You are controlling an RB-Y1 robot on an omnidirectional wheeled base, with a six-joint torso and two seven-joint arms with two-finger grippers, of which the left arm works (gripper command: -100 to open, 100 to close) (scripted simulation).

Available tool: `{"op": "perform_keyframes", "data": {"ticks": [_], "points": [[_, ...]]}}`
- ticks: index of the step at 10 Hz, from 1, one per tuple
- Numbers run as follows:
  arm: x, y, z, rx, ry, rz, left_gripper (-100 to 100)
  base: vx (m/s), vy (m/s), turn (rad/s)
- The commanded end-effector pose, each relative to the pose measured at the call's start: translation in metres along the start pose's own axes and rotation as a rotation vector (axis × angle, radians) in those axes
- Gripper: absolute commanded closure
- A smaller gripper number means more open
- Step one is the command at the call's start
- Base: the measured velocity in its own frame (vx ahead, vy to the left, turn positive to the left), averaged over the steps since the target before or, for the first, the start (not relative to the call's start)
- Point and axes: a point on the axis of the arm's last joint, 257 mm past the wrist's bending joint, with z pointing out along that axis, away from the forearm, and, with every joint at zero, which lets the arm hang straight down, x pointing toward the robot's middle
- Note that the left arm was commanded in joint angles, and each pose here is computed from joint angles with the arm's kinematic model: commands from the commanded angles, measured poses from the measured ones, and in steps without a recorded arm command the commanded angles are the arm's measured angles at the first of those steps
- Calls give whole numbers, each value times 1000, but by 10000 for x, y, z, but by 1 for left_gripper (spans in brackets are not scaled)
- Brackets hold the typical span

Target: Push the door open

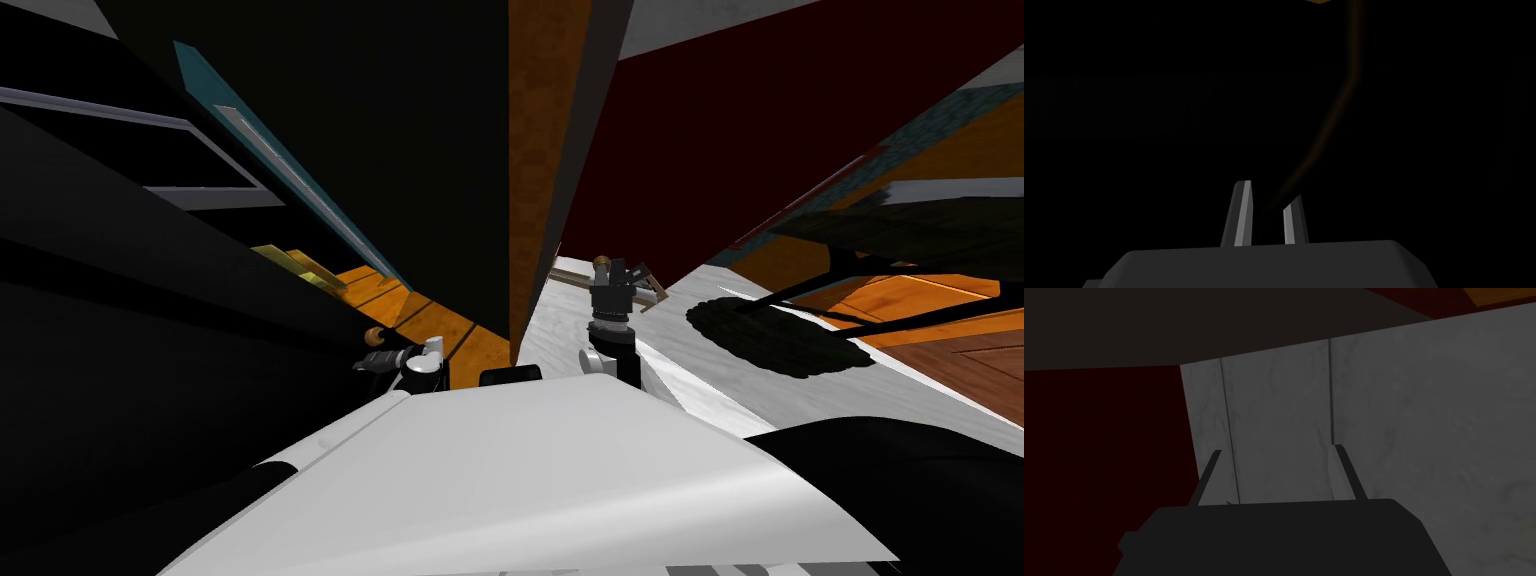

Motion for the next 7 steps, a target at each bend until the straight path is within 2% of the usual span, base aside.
{"op": "perform_keyframes", "data": {"ticks": [1, 3, 4, 7], "points": [[-74, -64, 75, 21, -35, -1, 100, -2, 54, -10], [-105, -60, 68, 19, -49, -1, 100, -2, 73, -30], [-199, -37, 27, 10, -91, 1, 100, 8, 133, -74], [-292, -14, -23, 1, -131, 4, 100, -13, 136, -39]]}}
